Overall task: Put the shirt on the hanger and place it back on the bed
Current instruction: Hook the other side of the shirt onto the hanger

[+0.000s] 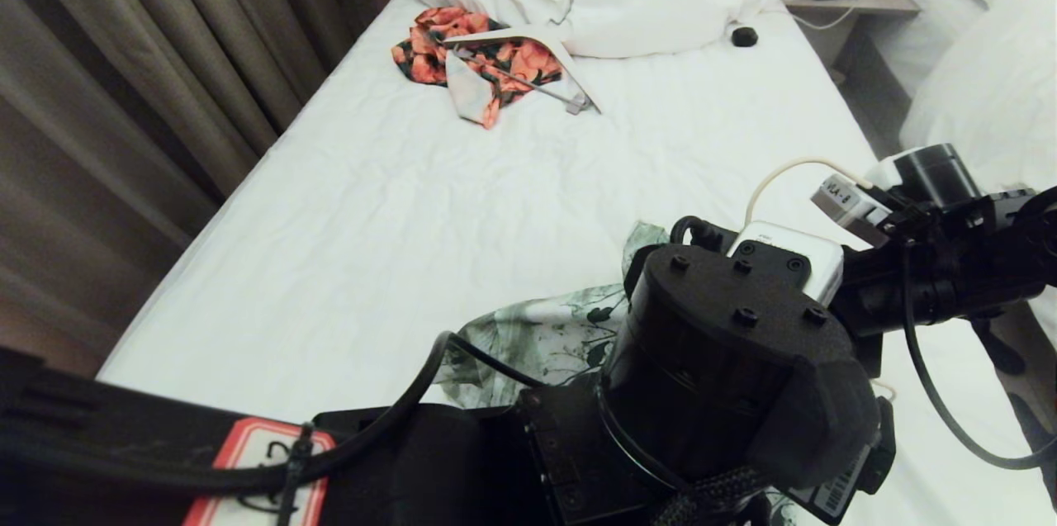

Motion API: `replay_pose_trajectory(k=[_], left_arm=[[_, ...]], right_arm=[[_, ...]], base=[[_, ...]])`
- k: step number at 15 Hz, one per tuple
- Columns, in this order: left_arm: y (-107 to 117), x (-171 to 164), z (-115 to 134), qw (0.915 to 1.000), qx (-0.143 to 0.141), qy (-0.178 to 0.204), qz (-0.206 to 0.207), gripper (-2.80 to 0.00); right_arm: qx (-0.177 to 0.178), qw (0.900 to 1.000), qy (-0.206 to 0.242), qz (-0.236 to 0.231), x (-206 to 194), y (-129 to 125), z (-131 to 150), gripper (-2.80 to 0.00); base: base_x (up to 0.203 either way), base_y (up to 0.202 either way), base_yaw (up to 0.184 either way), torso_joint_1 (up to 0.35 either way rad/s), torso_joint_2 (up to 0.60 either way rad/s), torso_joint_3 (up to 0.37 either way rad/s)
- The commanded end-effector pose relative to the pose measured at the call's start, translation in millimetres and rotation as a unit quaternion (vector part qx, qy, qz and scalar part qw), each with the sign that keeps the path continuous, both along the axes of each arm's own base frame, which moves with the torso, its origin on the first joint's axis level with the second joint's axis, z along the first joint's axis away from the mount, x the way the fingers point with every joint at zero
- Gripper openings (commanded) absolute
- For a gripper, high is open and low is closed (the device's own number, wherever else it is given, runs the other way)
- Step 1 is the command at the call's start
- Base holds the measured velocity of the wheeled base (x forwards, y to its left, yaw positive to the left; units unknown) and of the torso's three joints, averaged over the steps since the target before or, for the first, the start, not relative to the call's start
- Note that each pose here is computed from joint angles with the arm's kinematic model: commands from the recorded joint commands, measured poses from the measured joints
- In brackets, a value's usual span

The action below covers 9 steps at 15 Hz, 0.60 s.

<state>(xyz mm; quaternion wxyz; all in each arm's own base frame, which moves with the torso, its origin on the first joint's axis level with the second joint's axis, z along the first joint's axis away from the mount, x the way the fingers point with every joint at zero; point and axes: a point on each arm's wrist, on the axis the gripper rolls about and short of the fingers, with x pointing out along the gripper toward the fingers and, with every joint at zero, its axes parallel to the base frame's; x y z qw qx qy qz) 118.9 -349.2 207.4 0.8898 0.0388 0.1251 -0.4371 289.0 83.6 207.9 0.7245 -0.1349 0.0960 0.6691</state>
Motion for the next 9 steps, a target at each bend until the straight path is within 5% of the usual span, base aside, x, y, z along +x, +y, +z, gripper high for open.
replay_pose_trajectory(k=[1, 9], left_arm=[[0.8, -2.0, -0.5, 1.0000, -0.001, 0.001, -0.001, 0.00], [2.8, -41.1, -39.2, 0.9965, 0.061, 0.019, -0.054, 0.00]], right_arm=[[0.001, 1.000, 0.003, 0.004, 1.9, 1.2, -2.5, -2.80], [0.015, 1.000, -0.019, -0.007, 9.6, -0.5, 3.5, -2.80]], base=[[0.000, 0.000, 0.000, 0.000, 0.00, 0.000], [0.000, 0.000, 0.000, 0.000, 0.00, 0.000]])
